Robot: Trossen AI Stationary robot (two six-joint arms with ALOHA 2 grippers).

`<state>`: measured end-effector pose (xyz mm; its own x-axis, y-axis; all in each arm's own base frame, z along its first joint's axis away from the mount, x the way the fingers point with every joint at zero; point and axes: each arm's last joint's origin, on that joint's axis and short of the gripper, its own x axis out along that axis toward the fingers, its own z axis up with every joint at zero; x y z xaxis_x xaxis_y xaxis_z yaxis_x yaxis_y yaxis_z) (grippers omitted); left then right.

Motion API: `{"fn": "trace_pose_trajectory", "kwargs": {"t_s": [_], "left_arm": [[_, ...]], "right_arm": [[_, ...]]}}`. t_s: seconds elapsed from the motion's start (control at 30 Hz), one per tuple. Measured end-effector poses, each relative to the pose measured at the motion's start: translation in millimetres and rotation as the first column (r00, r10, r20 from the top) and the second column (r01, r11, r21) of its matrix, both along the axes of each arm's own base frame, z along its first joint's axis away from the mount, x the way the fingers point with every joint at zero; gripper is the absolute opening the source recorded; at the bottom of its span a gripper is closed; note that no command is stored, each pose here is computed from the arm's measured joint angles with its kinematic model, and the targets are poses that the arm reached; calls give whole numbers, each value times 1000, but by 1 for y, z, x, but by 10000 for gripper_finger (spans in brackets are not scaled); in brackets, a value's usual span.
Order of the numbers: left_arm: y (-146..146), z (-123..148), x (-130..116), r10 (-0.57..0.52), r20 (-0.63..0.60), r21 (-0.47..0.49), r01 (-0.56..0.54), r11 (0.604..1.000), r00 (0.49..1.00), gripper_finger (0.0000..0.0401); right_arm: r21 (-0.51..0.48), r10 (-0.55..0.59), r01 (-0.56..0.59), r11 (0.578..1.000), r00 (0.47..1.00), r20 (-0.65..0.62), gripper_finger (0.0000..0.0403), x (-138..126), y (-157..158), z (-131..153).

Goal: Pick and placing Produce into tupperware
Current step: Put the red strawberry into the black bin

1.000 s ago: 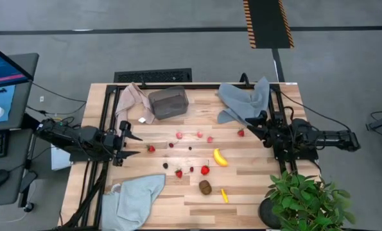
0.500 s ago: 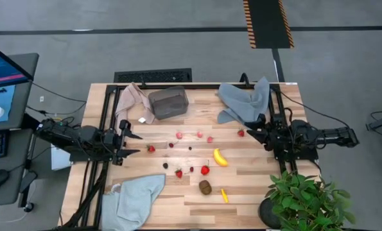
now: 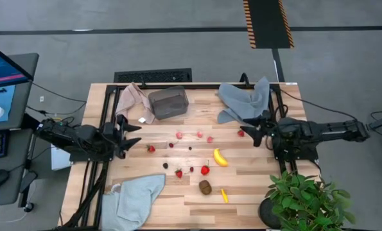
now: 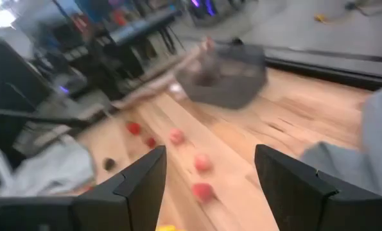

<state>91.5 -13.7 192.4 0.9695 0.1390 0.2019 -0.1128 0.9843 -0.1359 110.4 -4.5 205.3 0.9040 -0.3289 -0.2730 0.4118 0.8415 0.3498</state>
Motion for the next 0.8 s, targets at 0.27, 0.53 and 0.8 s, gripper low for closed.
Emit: {"fn": "trace_pose_trajectory", "kwargs": {"t_s": [0.27, 0.53, 0.8], "left_arm": [[2, -5, 1, 60, -43, -76, -63, 995, 997, 226], [2, -5, 0, 59, -41, -83, -62, 995, 997, 226], [2, -5, 0, 57, -40, -92, -60, 994, 998, 226]], "right_arm": [[-9, -70, 70, 997, 958, -278, 260, 22, 0, 29], [2, -76, 89, 996, 861, -502, 260, 37, 1, 13], [19, -90, 129, 992, 784, -615, 260, 46, 2, -5]]}}
